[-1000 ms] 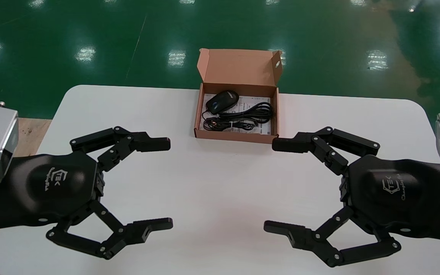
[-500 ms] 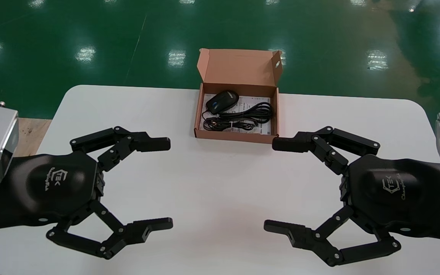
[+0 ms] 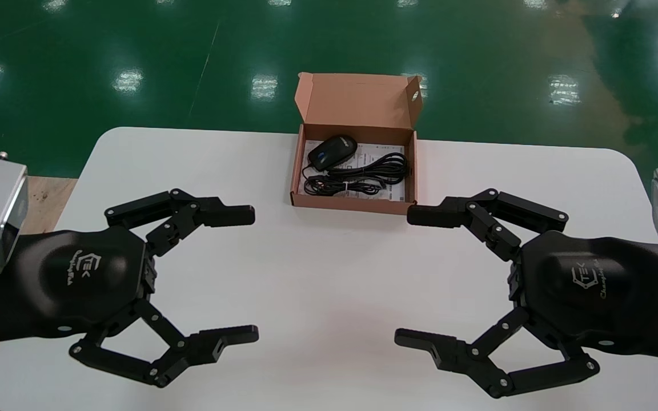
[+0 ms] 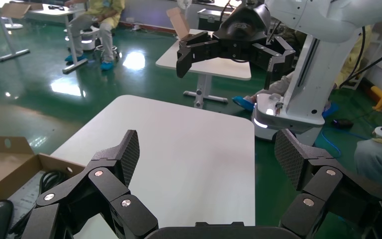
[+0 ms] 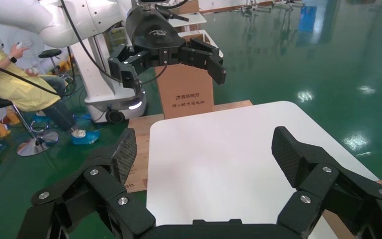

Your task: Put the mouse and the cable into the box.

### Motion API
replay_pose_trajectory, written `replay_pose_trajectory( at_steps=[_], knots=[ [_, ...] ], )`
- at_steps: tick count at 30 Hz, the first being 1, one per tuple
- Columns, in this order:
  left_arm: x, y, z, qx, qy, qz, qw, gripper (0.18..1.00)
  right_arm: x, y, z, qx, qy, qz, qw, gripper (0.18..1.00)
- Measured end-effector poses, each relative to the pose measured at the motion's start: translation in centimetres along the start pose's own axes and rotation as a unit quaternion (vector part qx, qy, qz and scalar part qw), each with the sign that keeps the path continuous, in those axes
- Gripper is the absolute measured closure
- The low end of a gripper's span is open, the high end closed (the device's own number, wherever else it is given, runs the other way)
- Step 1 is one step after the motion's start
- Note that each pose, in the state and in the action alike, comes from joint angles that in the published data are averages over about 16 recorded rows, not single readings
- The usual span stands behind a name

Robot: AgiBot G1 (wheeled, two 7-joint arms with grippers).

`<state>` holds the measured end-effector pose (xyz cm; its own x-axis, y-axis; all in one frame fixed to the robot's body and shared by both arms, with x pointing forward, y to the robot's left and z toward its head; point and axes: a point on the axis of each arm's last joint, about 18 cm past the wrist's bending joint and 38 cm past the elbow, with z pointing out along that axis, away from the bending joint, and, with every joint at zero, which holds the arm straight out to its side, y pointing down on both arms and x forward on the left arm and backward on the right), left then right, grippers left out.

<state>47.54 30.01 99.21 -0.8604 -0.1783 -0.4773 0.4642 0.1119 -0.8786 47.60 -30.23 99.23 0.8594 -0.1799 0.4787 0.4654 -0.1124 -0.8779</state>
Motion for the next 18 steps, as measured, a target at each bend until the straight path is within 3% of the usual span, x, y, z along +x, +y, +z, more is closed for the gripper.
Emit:
replay_pose_trajectory(
  at_steps=[18],
  knots=[
    [0.00,0.00,0.00,0.000,0.000,0.000,1.0000,0.183,0.00,0.00,0.00,0.000,0.000,0.000,1.000,0.179]
  ],
)
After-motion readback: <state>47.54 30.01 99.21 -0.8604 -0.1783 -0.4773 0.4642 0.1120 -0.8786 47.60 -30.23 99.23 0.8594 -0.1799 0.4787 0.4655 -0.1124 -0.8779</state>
